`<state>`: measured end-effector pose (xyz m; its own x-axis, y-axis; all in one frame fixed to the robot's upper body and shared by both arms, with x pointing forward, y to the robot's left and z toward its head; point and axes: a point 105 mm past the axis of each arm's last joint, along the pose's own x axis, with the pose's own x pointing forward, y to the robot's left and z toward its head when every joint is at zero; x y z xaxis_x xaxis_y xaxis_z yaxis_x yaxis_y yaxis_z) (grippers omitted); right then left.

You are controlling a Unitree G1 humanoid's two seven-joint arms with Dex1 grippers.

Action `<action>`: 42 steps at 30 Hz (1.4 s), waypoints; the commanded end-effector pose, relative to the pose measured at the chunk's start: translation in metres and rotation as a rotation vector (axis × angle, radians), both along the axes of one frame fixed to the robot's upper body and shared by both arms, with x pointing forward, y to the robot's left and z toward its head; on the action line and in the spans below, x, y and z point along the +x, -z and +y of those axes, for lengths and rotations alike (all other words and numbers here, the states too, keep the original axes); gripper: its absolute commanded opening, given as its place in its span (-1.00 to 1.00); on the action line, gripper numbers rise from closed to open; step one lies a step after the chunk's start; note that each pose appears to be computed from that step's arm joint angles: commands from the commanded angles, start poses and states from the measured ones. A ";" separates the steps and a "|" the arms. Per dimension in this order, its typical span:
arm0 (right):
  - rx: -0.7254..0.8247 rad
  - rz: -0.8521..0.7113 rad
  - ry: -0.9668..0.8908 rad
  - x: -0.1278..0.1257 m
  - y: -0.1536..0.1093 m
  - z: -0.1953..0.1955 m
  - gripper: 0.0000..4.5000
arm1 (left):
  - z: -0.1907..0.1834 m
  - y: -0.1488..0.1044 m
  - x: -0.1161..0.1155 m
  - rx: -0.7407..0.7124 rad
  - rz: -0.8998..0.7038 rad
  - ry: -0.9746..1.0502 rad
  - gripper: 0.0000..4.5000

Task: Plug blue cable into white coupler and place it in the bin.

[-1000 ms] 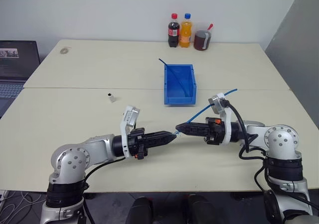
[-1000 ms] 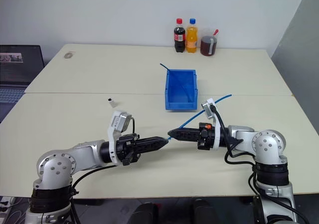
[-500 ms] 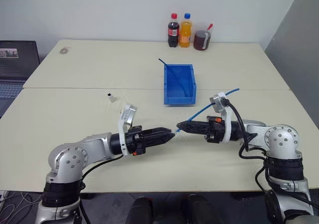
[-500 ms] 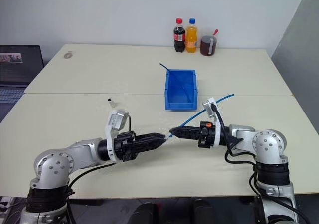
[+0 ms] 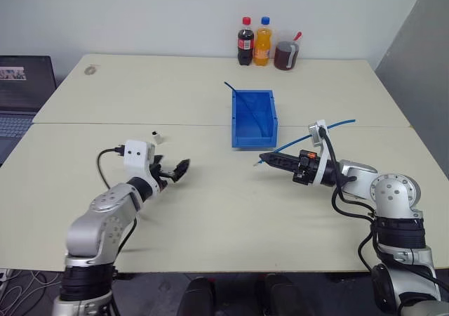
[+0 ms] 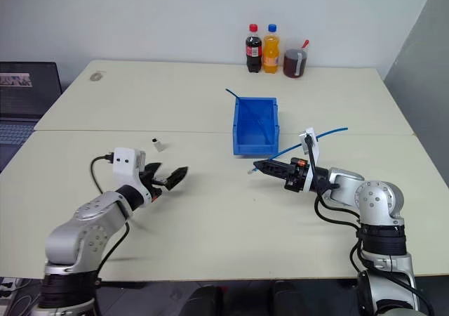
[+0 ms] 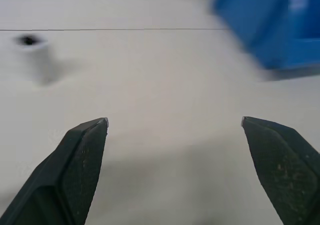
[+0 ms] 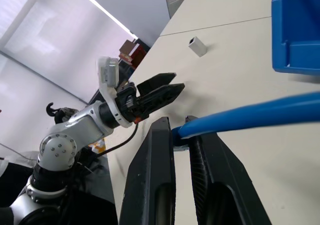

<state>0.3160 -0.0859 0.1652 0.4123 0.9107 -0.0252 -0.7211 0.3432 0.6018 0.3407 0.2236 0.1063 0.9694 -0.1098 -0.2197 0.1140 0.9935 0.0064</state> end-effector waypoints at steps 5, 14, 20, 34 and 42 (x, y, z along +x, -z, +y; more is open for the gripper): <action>0.009 -0.074 0.017 0.006 -0.012 0.002 -0.94 | 0.034 -0.024 0.012 0.147 -0.084 0.059 0.99; 0.001 -0.071 0.059 0.002 -0.008 -0.007 -0.94 | 0.075 -0.022 0.027 0.226 0.050 0.353 0.99; -0.014 -0.068 0.073 -0.002 -0.007 -0.011 -0.94 | 0.063 -0.014 0.047 0.197 0.116 0.496 0.99; -0.025 -0.069 0.127 -0.011 -0.008 -0.019 -0.94 | 0.080 -0.020 0.068 0.402 0.195 0.374 0.99; -0.025 -0.067 0.137 -0.012 -0.008 -0.020 -0.94 | 0.074 -0.025 0.076 0.417 0.166 0.348 0.99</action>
